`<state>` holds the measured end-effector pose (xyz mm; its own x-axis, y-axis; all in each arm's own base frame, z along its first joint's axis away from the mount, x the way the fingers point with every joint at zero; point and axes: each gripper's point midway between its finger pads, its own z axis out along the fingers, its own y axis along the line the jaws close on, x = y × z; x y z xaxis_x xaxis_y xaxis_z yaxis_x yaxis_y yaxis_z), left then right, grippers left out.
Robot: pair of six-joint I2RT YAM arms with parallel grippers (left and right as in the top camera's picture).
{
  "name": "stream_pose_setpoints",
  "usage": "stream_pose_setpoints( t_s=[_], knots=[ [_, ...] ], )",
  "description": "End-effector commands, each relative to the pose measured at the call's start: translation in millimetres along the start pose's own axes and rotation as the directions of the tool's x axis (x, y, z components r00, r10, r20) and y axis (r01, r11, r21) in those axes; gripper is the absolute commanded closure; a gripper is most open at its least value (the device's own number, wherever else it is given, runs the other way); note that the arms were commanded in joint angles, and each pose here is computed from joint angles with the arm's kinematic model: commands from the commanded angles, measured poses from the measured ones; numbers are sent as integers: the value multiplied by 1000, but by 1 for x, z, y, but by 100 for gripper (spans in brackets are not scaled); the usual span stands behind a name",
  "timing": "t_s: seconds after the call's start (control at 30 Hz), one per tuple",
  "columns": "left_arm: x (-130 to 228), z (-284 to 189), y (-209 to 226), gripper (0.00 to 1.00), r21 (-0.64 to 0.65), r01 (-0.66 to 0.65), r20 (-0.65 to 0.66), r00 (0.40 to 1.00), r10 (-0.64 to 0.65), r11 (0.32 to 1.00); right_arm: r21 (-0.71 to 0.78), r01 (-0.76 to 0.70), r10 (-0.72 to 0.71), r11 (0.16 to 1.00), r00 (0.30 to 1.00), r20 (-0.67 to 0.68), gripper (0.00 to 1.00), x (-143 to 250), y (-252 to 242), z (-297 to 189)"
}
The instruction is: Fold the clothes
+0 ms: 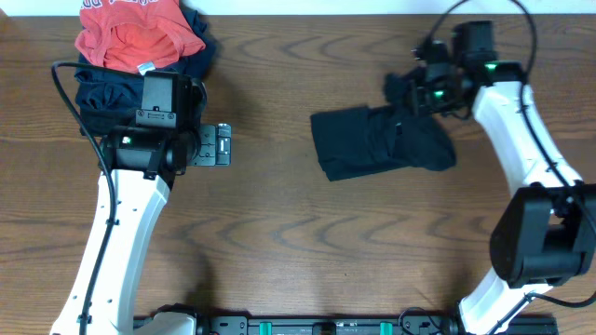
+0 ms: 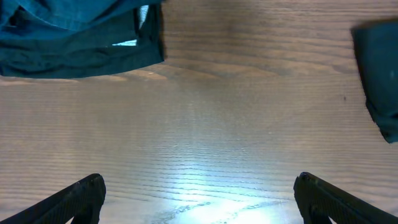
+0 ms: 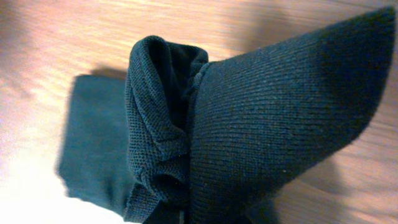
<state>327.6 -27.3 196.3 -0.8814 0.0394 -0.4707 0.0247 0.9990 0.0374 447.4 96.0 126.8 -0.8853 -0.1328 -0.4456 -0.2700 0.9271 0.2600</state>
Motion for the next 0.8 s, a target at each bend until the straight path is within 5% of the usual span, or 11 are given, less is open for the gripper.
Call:
stream_pose_setpoints(
  t_s=[0.0,0.37,0.5,0.77],
  knots=[
    [8,5,8,2,-39,11,-25,1000,-12,999,-66,-3,4,998,1000,21,99,-9,40,1],
    [14,25,7,2,-46,4,-87,996,-8,999,-150,105,-101,983,994,32,98,-6,124,16],
    [13,33,7,2,-47,3,-98,995,-7,999,-187,167,-166,968,986,21,64,5,159,21],
    [2,34,6,2,-44,9,-55,998,-12,999,-247,264,-270,932,963,8,57,27,214,24]
  ],
)
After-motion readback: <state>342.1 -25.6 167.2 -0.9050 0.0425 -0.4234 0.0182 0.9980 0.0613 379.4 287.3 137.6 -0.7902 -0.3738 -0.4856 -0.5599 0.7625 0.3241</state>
